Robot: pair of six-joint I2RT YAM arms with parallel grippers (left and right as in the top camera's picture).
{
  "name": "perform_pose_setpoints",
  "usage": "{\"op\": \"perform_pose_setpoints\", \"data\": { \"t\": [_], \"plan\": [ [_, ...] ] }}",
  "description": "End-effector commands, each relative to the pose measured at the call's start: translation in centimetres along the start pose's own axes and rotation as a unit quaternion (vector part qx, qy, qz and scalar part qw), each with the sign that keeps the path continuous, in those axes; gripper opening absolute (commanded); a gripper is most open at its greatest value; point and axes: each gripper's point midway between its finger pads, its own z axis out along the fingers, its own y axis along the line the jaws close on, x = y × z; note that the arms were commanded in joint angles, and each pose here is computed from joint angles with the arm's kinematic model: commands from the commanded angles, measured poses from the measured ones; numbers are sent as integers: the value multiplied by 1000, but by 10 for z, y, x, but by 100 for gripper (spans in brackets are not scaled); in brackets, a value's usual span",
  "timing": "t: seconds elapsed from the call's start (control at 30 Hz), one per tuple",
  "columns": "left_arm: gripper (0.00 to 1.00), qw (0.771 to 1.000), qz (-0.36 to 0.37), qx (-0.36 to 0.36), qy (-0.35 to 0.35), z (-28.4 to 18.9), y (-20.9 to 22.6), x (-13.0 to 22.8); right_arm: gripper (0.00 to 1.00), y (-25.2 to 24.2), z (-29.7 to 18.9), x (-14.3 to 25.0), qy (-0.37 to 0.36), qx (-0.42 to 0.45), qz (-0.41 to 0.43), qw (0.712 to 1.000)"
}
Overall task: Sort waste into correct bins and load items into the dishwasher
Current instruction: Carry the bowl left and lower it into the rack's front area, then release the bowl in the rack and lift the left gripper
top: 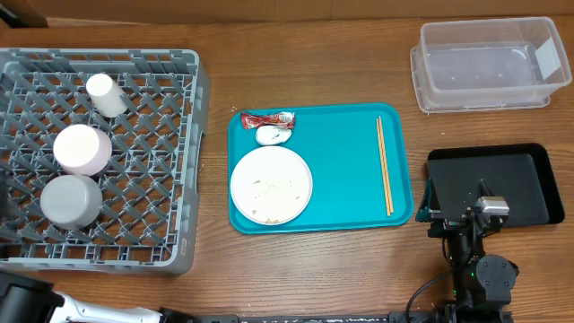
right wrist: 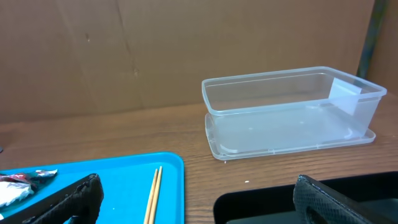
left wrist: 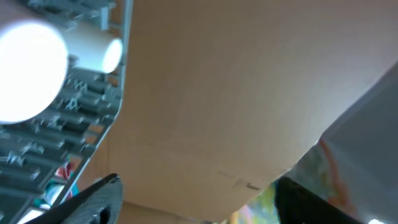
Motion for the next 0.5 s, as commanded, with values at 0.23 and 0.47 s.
{"op": "perform_pose_setpoints", "data": {
  "t": [0.23, 0.47],
  "plan": [
    [35, 975, 165, -144, 40, 37, -27, 26, 100, -2, 0, 1, -4, 5, -2, 1000],
    [4, 925, 222, -275, 139, 97, 16, 68, 100, -2, 0, 1, -4, 5, -2, 1000]
  ]
}}
